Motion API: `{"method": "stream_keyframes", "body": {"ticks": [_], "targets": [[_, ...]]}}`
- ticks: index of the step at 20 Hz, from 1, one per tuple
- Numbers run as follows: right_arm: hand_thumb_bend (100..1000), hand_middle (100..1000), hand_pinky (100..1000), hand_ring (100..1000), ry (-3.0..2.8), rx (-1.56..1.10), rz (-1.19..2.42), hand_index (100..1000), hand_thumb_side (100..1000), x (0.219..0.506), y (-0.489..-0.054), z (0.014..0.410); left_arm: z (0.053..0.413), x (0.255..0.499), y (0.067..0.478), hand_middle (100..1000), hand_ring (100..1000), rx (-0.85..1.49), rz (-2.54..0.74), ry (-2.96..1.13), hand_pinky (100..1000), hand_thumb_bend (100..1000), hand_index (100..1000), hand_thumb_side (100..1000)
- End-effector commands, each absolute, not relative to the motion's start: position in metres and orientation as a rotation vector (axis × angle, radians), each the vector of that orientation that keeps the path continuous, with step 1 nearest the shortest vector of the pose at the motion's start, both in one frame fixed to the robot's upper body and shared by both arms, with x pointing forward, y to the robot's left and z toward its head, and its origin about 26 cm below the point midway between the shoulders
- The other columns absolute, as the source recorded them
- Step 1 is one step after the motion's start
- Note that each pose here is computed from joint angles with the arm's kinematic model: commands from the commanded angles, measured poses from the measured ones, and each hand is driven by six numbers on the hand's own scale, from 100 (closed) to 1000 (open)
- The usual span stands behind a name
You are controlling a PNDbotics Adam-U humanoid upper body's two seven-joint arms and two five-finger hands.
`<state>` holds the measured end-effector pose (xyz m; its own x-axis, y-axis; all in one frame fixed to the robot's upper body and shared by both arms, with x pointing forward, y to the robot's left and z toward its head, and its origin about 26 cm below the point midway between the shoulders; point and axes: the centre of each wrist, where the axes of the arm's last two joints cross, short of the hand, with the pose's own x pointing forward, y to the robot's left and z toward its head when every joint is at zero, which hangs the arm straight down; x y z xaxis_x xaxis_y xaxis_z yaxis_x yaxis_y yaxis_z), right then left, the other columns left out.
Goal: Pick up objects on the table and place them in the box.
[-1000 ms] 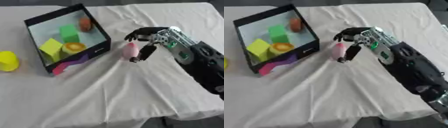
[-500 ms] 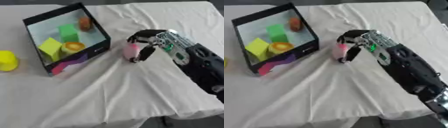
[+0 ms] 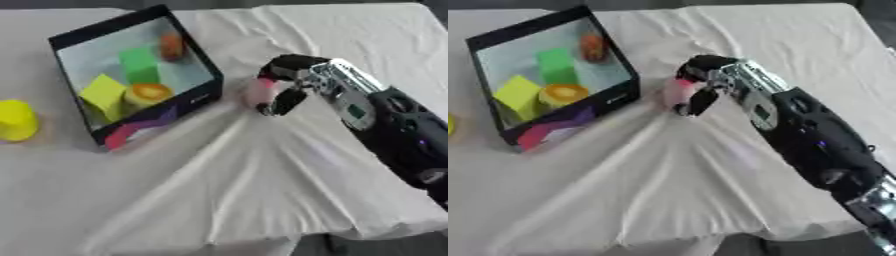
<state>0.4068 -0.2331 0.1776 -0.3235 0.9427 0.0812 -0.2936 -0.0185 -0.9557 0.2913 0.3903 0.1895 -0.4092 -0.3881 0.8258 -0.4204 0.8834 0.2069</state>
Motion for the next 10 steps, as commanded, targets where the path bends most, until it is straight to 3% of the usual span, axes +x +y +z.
{"method": "stream_keyframes", "body": {"ticks": [1,10], "targets": [[242,614,797,772,-1.275,-0.832,1.524,753,315,0.405,-0.237,0.195,0.199,0.291,0.392,737,829,0.607,0.013,-2.061,782,100,746,685],[142,625,794,766,-1.423,-0.824,1.512,766,267,0.388,-0.229,0.24,0.199,0.29,0.394,738,831,0.614,0.0,-2.056,783,100,747,680]]}}
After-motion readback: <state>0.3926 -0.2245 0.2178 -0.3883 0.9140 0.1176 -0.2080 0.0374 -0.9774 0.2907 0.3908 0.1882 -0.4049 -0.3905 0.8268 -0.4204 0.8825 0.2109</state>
